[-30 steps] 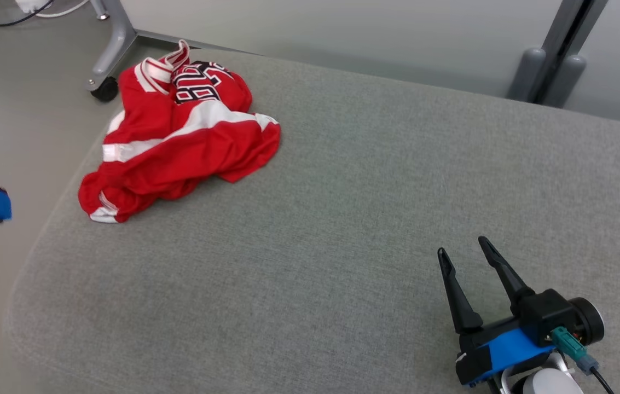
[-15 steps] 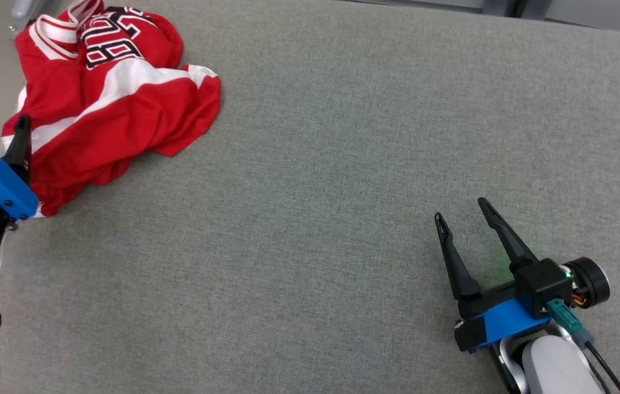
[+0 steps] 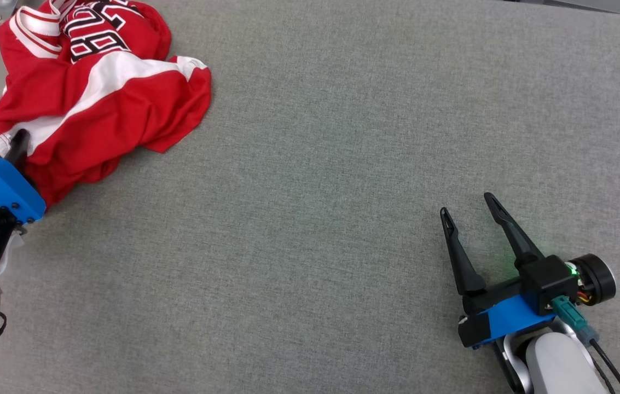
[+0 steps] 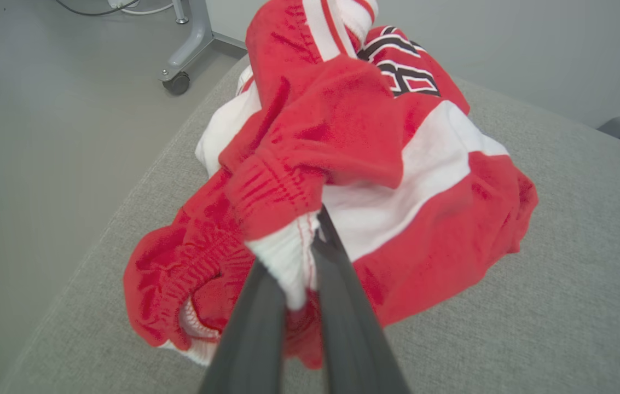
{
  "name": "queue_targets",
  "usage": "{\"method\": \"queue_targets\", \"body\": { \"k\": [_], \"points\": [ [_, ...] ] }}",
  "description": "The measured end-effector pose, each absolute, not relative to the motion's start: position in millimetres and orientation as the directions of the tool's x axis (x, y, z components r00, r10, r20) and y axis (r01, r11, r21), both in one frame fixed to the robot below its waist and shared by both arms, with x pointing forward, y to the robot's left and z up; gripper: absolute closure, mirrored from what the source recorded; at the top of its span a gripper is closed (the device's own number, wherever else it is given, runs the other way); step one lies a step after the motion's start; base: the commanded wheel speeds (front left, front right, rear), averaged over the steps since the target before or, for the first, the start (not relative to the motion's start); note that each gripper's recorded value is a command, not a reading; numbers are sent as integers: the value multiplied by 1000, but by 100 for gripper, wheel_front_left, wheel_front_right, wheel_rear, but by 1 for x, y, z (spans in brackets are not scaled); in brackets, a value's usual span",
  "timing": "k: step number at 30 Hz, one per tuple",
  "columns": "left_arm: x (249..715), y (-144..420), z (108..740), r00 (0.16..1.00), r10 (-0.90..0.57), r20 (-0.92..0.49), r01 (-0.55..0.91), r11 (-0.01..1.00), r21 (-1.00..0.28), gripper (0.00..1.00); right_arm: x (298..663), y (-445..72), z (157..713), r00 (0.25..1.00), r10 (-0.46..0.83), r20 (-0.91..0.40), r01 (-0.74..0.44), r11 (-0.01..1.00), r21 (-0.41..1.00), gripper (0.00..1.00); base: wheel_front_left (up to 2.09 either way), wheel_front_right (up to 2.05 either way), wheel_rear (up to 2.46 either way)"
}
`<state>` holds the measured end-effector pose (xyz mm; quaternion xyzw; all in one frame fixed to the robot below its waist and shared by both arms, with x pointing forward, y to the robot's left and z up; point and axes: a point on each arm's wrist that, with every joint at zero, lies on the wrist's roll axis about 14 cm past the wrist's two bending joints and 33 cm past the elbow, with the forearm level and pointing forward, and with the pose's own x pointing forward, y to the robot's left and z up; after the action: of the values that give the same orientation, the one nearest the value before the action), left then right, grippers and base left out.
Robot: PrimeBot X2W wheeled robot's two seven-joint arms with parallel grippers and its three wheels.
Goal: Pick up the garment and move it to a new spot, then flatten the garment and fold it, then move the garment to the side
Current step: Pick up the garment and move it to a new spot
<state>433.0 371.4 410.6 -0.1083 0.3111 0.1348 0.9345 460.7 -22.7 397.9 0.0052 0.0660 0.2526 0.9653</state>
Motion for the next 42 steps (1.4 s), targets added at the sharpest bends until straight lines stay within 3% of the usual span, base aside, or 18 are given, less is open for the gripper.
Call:
{"method": "queue_targets", "body": {
  "k": [13,23,28,35,38,42],
  "points": [
    [456,358,514,916,105,-387,-131,991,-40,100,448,-26,436,876,479,-60,-474,877,74,0,0,0,0],
    [492,242,597,950,-211,-229,232,970,67,100,431,-96,462,954,297,-28,-294,953,76,0,0,0,0],
    [502,145,631,883,-443,-151,460,882,99,100,415,-148,468,988,154,-25,-153,986,64,0,0,0,0],
    [483,16,668,683,-729,-44,730,678,90,100,390,-210,477,1000,-24,-12,24,998,53,0,0,0,0],
    [472,-16,665,608,-793,-40,794,605,64,100,382,-230,479,996,-85,-8,85,995,51,0,0,0,0],
    [469,-25,640,577,-814,-65,816,578,1,100,379,-246,477,991,-133,-14,134,990,46,0,0,0,0]
  ]
}}
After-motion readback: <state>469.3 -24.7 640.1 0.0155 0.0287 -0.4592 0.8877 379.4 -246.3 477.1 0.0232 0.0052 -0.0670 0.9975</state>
